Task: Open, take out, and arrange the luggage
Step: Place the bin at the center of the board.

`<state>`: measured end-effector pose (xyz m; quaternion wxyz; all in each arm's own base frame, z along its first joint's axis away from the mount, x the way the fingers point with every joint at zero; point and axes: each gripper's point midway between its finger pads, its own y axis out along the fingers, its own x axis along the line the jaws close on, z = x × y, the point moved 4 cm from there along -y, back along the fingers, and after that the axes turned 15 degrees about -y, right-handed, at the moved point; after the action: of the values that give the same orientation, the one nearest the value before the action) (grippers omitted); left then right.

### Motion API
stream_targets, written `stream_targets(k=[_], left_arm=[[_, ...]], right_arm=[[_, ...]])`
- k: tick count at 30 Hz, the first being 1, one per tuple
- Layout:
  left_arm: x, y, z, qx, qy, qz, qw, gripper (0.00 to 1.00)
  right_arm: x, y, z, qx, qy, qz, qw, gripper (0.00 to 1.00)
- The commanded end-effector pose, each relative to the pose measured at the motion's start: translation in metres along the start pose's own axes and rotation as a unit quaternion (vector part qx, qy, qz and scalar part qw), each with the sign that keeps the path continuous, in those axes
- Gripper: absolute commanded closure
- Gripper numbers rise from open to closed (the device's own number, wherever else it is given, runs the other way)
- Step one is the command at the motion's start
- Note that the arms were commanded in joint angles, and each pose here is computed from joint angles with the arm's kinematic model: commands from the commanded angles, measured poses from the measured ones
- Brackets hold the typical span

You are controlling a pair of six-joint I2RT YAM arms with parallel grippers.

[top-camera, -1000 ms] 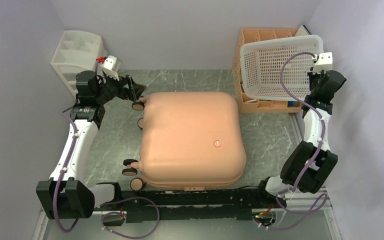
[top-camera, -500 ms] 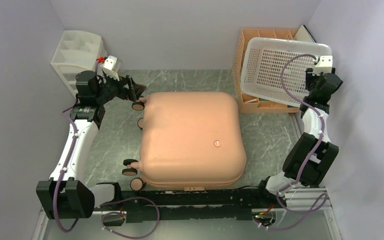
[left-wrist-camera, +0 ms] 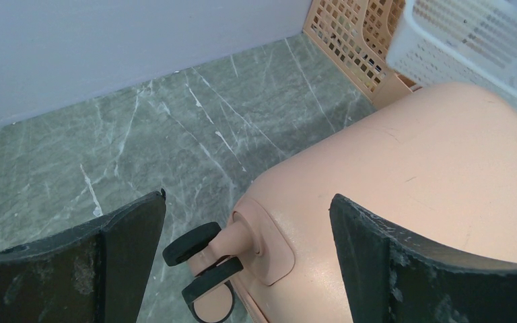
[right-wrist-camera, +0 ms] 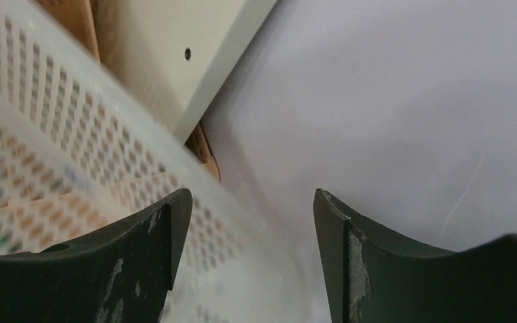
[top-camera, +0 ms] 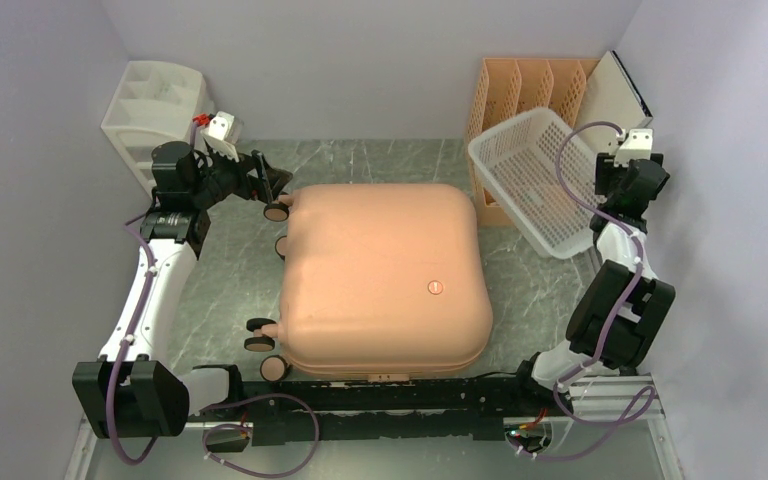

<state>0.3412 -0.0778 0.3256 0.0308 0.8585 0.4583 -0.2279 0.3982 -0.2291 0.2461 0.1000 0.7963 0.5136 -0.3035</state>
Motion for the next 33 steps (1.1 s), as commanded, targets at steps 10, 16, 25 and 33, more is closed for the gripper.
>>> stream_targets(k=[10, 16, 25, 33], left_arm=[[-0.004, -0.003, -0.003, -0.006, 0.023, 0.008, 1.0, 0.04], [-0.007, -0.006, -0.006, -0.003, 0.034, 0.009, 0.999, 0.04], [-0.002, -0.025, 0.01, 0.047, 0.093, -0.022, 0.994, 0.04], [0.011, -0.052, 0.046, 0.081, 0.162, -0.065, 0.981, 0.03]], right_arm=[[-0.018, -0.06, -0.032, -0.014, -0.023, -0.013, 1.0, 0.19], [0.027, -0.117, -0.062, -0.078, -0.047, -0.176, 0.98, 0.17], [0.079, -0.148, -0.014, 0.025, -0.064, -0.22, 0.973, 0.18], [0.085, -0.142, 0.053, 0.145, -0.109, -0.173, 0.968, 0.18]])
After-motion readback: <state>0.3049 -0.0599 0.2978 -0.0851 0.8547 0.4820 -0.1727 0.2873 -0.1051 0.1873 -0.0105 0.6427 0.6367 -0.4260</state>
